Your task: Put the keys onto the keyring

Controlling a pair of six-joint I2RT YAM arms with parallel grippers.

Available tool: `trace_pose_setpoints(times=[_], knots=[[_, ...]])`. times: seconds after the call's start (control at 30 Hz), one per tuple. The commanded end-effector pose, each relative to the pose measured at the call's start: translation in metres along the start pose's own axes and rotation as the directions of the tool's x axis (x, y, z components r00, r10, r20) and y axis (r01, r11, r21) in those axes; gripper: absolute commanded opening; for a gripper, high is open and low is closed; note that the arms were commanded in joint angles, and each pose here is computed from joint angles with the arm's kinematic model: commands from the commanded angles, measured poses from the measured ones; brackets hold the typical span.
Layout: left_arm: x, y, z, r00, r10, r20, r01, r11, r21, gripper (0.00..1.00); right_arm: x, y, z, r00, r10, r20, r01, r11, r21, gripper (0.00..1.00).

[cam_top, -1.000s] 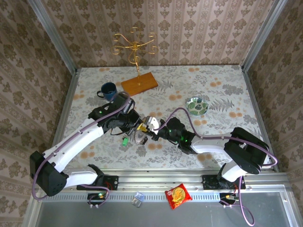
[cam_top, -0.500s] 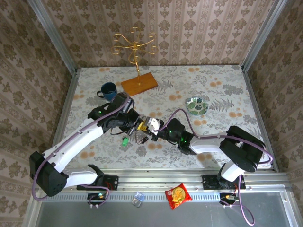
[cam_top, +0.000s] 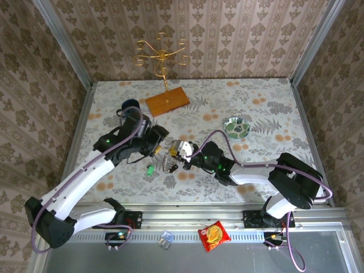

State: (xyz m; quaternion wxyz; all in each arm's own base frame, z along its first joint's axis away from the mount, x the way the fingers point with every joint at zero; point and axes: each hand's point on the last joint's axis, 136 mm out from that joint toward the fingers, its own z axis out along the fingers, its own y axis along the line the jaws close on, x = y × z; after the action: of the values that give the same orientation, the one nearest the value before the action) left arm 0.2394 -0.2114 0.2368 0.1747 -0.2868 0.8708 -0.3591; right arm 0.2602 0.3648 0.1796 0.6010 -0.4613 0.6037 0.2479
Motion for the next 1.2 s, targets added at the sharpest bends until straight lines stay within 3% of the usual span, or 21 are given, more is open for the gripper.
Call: trace_pose_setpoints(times=[0.0, 0.07, 0.13, 0.2, 0.23, 0.33, 0.43, 0.53, 0.73, 0.87, 1.17], knots=[[-0.044, -0.034, -0.029, 0.885, 0.387, 0.258, -0.41, 0.911, 0.041, 0.61, -0.017, -0.003, -0.006, 1.0, -0.003, 0.013, 0.003, 1.0, -0.025, 0.0], [-0.047, -0.044, -0.036, 0.719, 0.613, 0.327, -0.652, 0.758, 0.01, 0.61, -0.018, -0.004, -0.008, 1.0, 0.0, -0.001, -0.001, 0.999, -0.036, 0.0], [-0.039, -0.04, -0.034, 0.501, 0.795, 0.342, -0.839, 0.543, -0.035, 0.57, -0.017, -0.005, -0.011, 1.0, 0.007, -0.02, -0.008, 0.999, -0.053, 0.0], [-0.025, -0.032, -0.03, 0.288, 0.892, 0.348, -0.947, 0.319, -0.036, 0.54, -0.017, -0.004, -0.014, 0.999, 0.004, -0.036, -0.007, 0.997, -0.071, 0.0], [-0.017, -0.021, -0.024, 0.172, 0.924, 0.341, -0.978, 0.2, -0.05, 0.49, -0.017, -0.005, -0.016, 0.999, 0.006, -0.042, -0.009, 0.997, -0.077, 0.0], [0.002, -0.002, -0.017, -0.08, 0.936, 0.343, -0.996, -0.067, -0.052, 0.34, -0.01, -0.005, -0.019, 0.997, 0.002, -0.078, -0.01, 0.995, -0.104, 0.0], [0.029, 0.015, -0.009, -0.273, 0.886, 0.375, -0.953, -0.303, 0.021, 0.28, -0.017, -0.005, -0.026, 0.997, -0.015, -0.076, 0.006, 0.992, -0.125, 0.0], [0.044, 0.023, -0.003, -0.358, 0.833, 0.423, -0.9, -0.428, 0.081, 0.27, -0.015, -0.004, -0.03, 0.996, -0.029, -0.085, 0.017, 0.989, -0.144, 0.0], [0.062, 0.025, 0.003, -0.375, 0.782, 0.498, -0.814, -0.535, 0.227, 0.18, -0.016, 0.001, -0.035, 0.995, -0.07, -0.075, 0.056, 0.982, -0.178, 0.0], [0.071, 0.021, 0.004, -0.355, 0.771, 0.529, -0.777, -0.558, 0.292, 0.14, -0.019, 0.001, -0.036, 0.993, -0.085, -0.079, 0.069, 0.98, -0.186, 0.0], [0.065, 0.021, 0.018, -0.369, 0.782, 0.502, -0.781, -0.554, 0.288, 0.19, -0.022, 0.003, -0.038, 0.993, -0.086, -0.075, 0.07, 0.978, -0.199, 0.0]])
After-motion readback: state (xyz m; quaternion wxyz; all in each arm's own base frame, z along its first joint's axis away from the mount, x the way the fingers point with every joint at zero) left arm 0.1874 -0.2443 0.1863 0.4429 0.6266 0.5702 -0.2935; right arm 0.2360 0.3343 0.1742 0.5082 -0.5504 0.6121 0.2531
